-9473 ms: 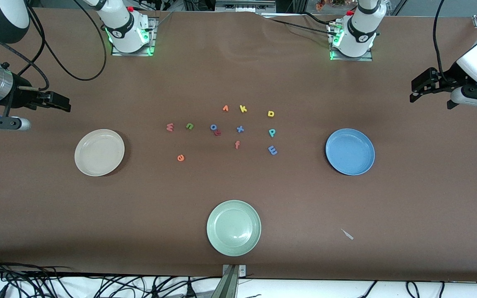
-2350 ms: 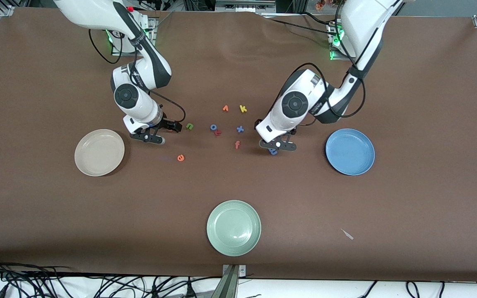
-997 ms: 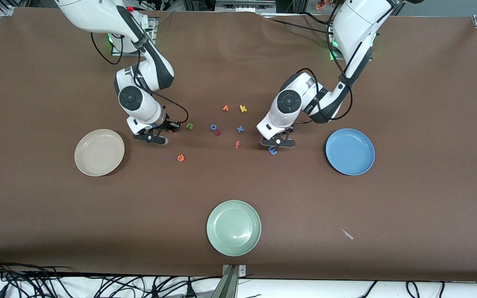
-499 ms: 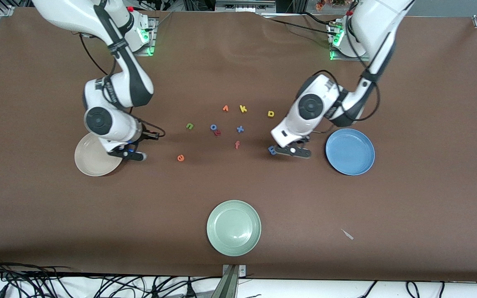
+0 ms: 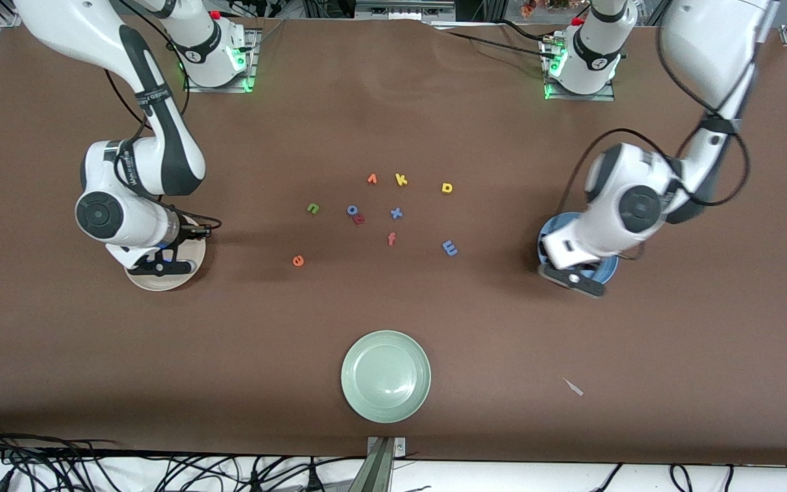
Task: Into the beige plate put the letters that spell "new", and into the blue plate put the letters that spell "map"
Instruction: 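Place the m on the beige plate while the left gripper places the d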
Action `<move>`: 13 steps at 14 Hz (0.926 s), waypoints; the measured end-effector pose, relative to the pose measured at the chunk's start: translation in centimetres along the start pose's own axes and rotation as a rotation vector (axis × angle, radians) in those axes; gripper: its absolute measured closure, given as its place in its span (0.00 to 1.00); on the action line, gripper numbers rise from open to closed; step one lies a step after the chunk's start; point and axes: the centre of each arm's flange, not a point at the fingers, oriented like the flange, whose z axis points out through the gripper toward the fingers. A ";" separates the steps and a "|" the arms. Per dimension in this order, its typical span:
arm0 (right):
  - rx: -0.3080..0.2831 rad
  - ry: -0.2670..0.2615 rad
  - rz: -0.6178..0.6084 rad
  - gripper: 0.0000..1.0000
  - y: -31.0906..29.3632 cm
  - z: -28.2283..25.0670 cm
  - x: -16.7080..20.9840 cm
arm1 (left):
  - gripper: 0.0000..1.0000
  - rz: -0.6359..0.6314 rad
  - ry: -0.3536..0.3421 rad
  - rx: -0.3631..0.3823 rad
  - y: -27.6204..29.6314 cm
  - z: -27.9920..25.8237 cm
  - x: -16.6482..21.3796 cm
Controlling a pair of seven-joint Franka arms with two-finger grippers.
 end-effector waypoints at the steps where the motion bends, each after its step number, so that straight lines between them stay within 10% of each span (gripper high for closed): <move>1: 0.001 0.000 -0.005 0.74 1.2 0.5 0.2 | 0.72 0.002 -0.014 -0.013 -2.7 1.0 -0.9; 4: 0.005 -0.005 0.000 0.59 3.3 1.9 0.7 | 0.68 0.009 -0.049 -0.046 -5.2 3.7 -2.1; 10: 0.051 0.026 0.041 0.00 0.3 -2.4 2.3 | 0.14 0.036 -0.042 -0.075 1.2 1.8 0.2; 13: 0.096 0.037 0.125 0.00 -3.9 -3.4 2.7 | 0.00 -0.147 -0.022 -0.089 8.9 -0.8 2.0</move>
